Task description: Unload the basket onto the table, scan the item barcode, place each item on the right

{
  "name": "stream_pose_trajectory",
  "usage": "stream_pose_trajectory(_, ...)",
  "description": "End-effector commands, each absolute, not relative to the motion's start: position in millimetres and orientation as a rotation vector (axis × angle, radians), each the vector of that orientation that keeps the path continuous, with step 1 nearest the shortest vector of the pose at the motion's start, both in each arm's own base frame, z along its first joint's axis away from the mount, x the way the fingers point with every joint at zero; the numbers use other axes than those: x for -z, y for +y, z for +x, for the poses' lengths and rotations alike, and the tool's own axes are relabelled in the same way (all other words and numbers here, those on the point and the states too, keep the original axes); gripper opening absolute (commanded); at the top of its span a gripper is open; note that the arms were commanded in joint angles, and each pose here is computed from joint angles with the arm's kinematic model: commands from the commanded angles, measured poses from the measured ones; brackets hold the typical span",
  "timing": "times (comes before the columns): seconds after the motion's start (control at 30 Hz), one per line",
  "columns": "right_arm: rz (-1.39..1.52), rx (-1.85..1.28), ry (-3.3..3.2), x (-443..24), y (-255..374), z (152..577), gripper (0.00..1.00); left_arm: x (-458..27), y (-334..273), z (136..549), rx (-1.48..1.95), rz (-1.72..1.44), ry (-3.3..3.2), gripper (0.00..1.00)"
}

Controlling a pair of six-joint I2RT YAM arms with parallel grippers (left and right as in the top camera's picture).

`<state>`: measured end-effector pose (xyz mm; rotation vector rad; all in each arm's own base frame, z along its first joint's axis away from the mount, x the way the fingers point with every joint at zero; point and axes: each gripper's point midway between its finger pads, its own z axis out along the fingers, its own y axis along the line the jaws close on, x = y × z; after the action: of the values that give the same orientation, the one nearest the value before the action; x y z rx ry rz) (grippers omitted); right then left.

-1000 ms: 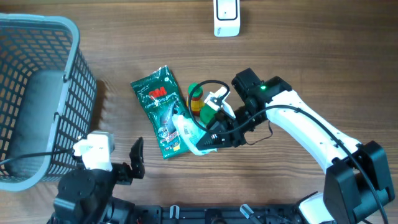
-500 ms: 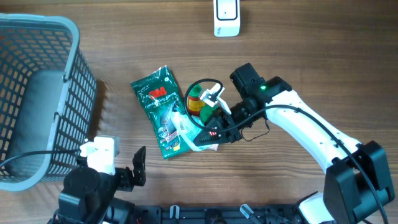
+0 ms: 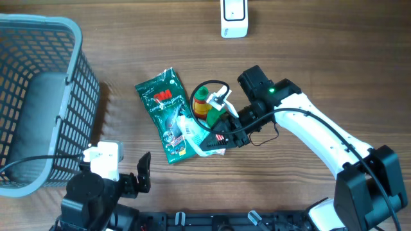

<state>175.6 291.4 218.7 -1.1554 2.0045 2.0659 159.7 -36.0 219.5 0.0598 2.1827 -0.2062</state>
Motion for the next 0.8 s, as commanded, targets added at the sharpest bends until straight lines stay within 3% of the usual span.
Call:
stream_pose_trajectory(0.0, -1.155, -2.033, 2.048, -220, 292, 177, 0.05, -222, -37, 160, 0.22, 0.055, 2.181, 1.0)
stream_pose_trajectory(0.33, -1.025, -1.827, 2.255, -204, 266, 202, 0.05, -222, -37, 160, 0.22, 0.055, 2.181, 1.0)
stream_pose_trajectory(0.63, -0.822, -1.375, 2.43, -202, 215, 240, 0.05, -222, -37, 160, 0.22, 0.055, 2.181, 1.0)
stream_pose_trajectory(0.77, -0.591, -1.081, 2.587, -184, 190, 270, 0.04, -222, -37, 160, 0.22, 0.055, 2.181, 1.0)
